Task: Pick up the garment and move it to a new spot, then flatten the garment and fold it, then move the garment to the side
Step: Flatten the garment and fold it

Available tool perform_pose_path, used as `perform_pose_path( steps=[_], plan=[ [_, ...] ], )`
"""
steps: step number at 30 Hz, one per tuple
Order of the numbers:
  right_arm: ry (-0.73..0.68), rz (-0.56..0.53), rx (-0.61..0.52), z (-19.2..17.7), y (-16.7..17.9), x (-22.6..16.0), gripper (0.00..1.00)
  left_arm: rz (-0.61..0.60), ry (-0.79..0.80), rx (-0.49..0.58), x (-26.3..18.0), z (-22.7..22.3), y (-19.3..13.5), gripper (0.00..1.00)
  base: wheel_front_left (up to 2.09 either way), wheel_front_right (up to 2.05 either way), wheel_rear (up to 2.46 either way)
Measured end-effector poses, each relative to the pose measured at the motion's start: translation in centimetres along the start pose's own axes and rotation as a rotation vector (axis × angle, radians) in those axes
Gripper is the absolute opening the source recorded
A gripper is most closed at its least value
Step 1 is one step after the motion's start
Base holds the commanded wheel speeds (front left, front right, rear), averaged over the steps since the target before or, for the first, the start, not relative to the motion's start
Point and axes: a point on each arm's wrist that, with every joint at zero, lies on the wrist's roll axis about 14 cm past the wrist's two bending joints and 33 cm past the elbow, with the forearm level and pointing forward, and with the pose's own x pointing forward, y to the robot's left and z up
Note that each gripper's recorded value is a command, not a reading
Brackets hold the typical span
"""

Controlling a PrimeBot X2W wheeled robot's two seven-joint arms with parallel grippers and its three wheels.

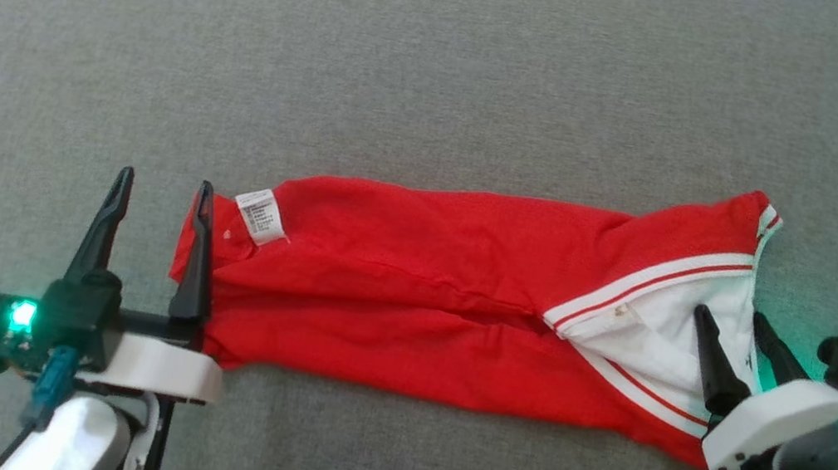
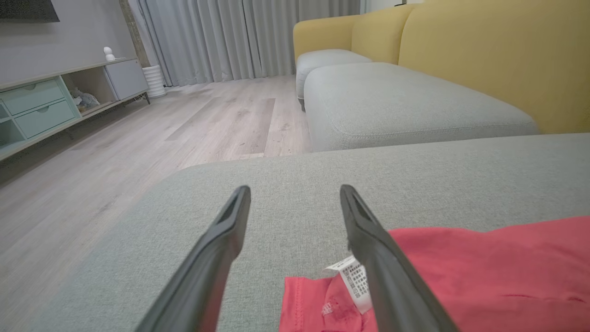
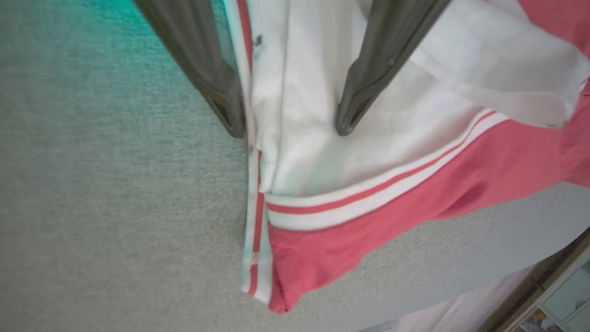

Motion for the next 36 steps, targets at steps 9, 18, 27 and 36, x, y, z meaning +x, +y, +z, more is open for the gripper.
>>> perform_pose_path(
  steps=[9, 18, 27, 36],
  plan=[
    [0.067, 0.062, 0.059, -0.5, 1.0, -0.1, 0.0, 0.022, -0.062, -0.019, -0.6, 1.2, 0.3, 1.0, 0.0, 0.0, 0.0],
    [-0.065, 0.035, 0.066, 2.3, -0.6, -2.2, 0.0, 0.012, -0.084, -0.029, -0.7, 1.7, 0.0, 1.0, 0.0, 0.0, 0.0],
    [-0.123, -0.161, 0.036, 4.5, -7.5, -6.7, 0.0, 0.008, -0.082, -0.039, -1.0, 1.7, -0.2, 1.0, 0.0, 0.0, 0.0],
    [-0.116, 0.151, -0.044, 8.5, 4.9, -5.9, 0.0, 0.003, -0.086, -0.048, -0.9, 1.9, -0.4, 1.0, 0.0, 0.0, 0.0]
  ],
)
